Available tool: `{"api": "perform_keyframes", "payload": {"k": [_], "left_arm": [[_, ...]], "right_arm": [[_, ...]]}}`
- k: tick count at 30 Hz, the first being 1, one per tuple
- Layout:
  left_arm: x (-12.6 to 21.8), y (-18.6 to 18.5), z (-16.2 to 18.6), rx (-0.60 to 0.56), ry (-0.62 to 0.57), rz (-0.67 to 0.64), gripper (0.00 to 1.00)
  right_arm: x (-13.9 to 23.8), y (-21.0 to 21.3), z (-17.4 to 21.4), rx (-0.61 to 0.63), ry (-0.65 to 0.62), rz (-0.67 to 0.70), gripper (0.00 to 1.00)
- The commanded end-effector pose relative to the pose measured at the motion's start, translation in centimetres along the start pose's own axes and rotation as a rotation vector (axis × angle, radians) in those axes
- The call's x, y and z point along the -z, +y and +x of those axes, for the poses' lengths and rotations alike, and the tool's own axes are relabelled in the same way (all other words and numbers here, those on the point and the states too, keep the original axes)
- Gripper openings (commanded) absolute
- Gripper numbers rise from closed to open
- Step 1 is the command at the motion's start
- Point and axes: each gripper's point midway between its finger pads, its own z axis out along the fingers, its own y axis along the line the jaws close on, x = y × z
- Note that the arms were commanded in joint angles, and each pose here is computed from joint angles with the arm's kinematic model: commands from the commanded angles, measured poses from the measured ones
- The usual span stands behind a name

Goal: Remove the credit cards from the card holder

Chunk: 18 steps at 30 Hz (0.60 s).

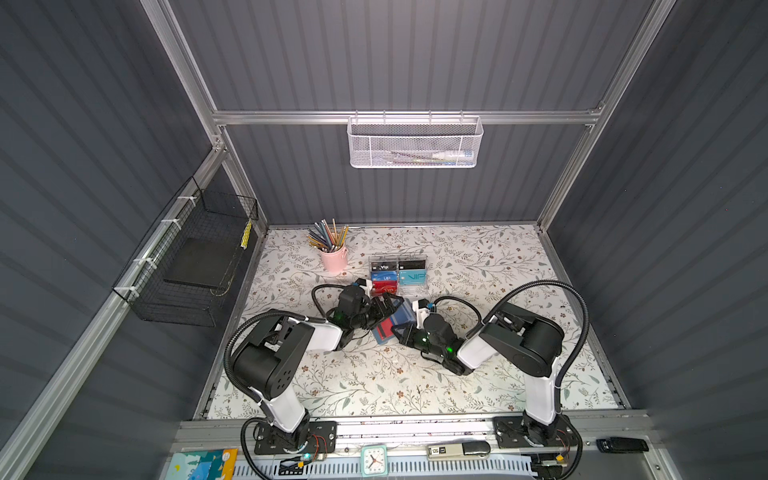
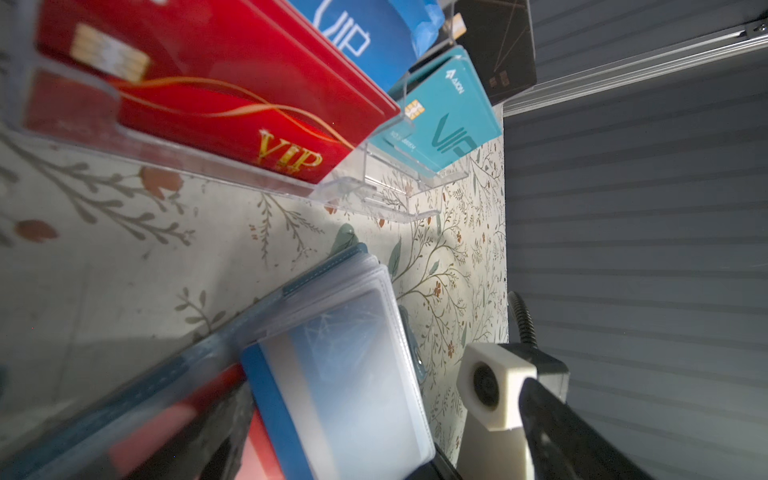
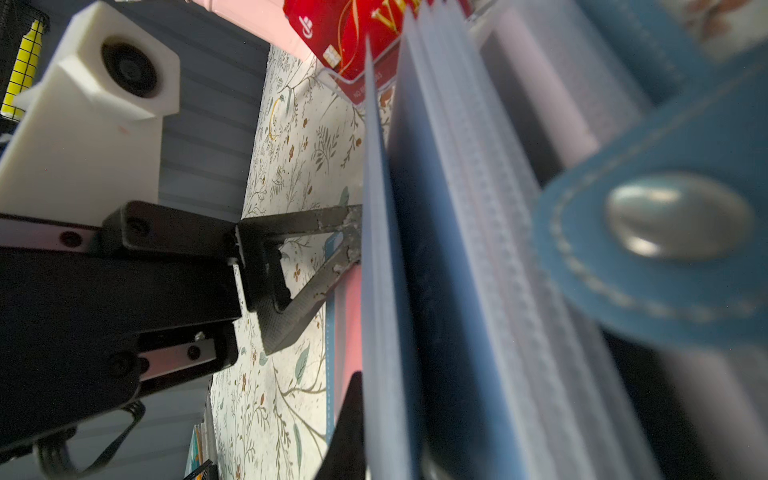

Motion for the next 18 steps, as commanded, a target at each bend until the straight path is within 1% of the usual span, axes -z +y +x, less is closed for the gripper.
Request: {"api": "perform_keyframes", "payload": {"k": [1,9,18], "left_arm": [[-0.8,0.4,1.1,0.019,0.040,-0.027,1.00],[-1.2,-0.6,1.2,0.013,0.044,-0.005,1.00],[-0.6,-0.9,1.2,-0.002,0.040,-0.010,1.00]], "right_arm": [[-0.5,-2.0,2.1,0.015,0.073,0.057,0.05],[-0.5,-2.1,2.2,0.029,0.081,0.064,0.05],[-0.1,-2.0,2.0,0.077,0.075,0.084,0.05]]}}
